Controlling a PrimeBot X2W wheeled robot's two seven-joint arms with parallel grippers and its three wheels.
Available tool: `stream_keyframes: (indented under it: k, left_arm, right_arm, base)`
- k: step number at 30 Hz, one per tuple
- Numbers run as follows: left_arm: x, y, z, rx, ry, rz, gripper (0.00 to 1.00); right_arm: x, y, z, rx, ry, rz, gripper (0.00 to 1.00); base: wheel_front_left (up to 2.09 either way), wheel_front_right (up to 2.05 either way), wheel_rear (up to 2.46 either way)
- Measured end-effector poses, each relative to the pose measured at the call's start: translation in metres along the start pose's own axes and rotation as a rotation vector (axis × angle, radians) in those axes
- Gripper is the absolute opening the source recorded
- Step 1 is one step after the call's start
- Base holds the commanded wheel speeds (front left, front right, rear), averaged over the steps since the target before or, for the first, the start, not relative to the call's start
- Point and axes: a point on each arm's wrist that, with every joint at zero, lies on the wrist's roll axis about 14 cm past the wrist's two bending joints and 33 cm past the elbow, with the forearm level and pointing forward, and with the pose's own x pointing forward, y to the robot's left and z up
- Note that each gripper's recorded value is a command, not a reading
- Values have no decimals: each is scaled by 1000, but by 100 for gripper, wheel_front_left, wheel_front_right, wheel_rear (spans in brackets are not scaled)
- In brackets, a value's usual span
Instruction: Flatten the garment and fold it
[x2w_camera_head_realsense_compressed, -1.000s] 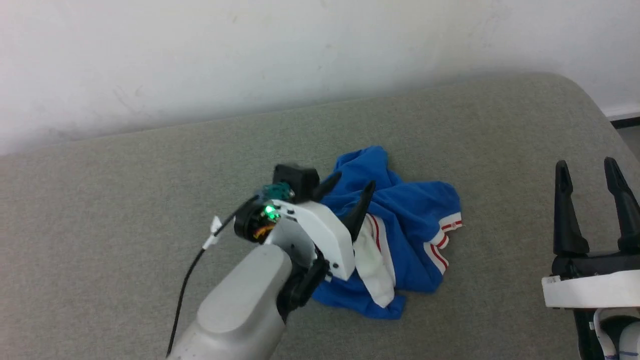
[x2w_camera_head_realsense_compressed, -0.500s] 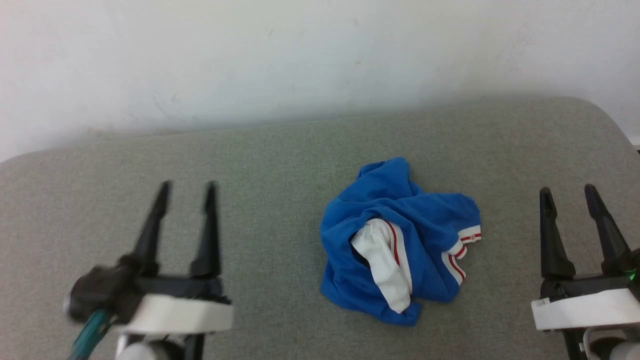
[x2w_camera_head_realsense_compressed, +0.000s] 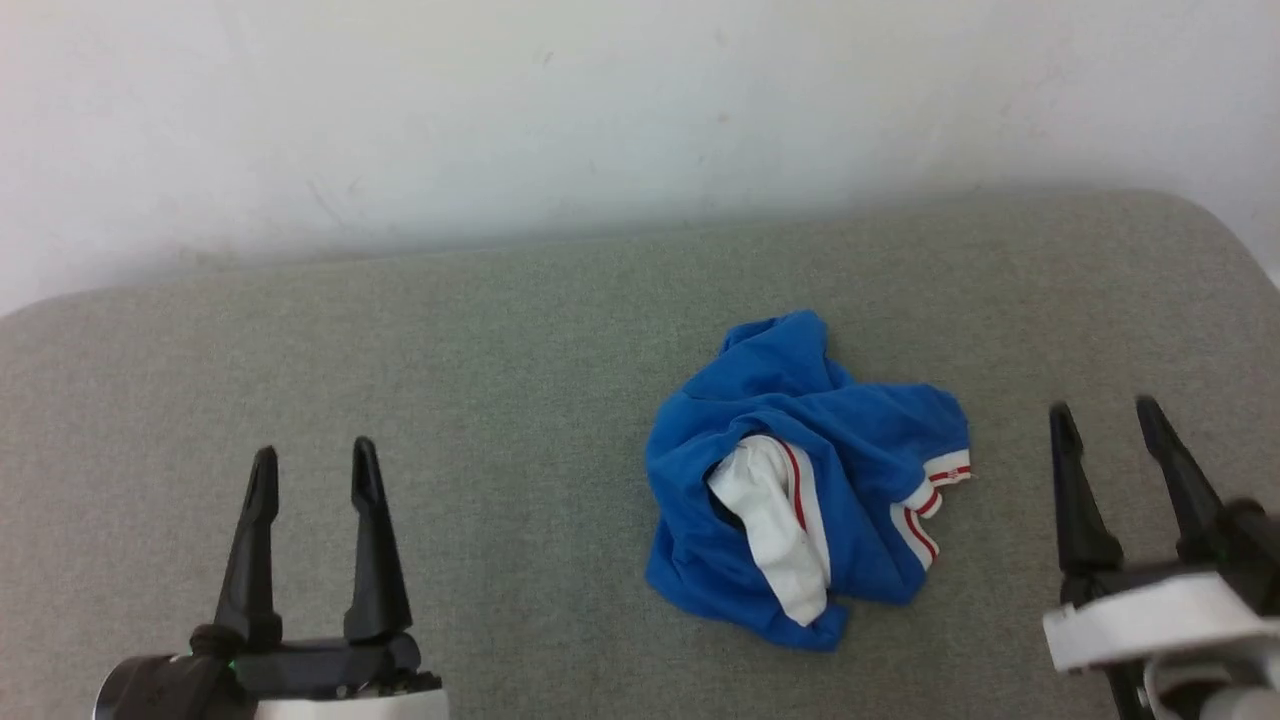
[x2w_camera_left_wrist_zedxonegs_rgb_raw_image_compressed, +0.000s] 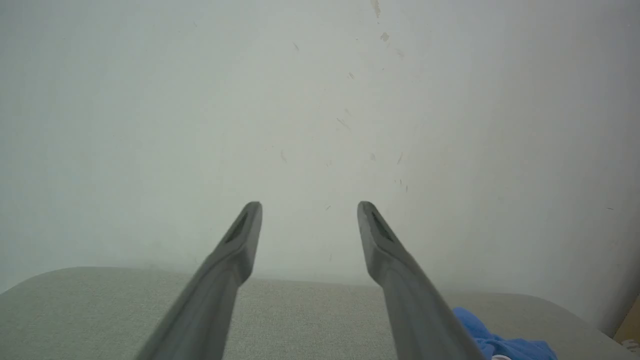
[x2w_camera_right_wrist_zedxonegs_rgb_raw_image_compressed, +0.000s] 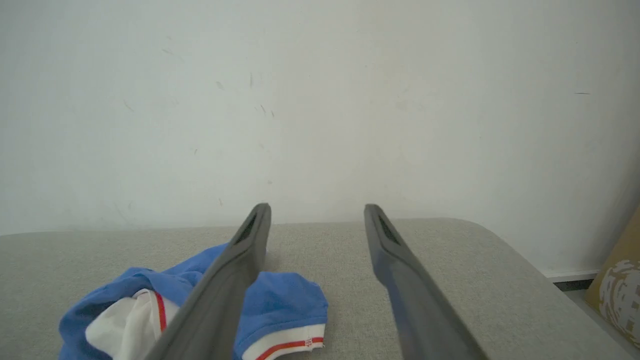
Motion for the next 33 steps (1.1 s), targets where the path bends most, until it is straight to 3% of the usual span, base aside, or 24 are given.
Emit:
stream_keyframes:
  k: [4, 7, 13, 17, 25, 26, 27, 28, 33]
  left_arm:
    - [9, -4, -4, -7, -5, -21, 100]
    - [14, -6, -14, -13, 14, -32, 100]
    - [20, -8, -34, -16, 59, -43, 100]
    - [21, -5, -44, -11, 85, -37, 100]
    - [23, 8, -57, 20, 120, -11, 100]
    - [23, 10, -59, 23, 125, -6, 100]
    - [23, 12, -61, 26, 131, -2, 100]
    - [22, 14, -63, 29, 136, 3, 100]
    - [18, 17, -65, 35, 152, 16, 100]
  right_arm:
    - [32, 15, 7, -2, 35, 59, 100]
    - [52, 18, -7, 26, 143, 92, 100]
    - [64, -3, -75, -18, 481, 82, 100]
    - [66, -9, -112, -70, 624, 96, 100]
    - [55, 22, -187, -69, 912, 195, 100]
    - [58, 23, -191, -57, 923, 193, 88]
    - [61, 22, -194, -53, 932, 186, 39]
    - [64, 23, -196, -55, 936, 187, 0]
    - [79, 29, -192, -38, 865, 176, 0]
  base:
    - [0, 0, 0]
    - [0, 0, 0]
    - [0, 0, 0]
    - [0, 0, 0]
    - [0, 0, 0]
    - [0, 0, 0]
    - [0, 0, 0]
    - [0, 0, 0]
    - [0, 0, 0]
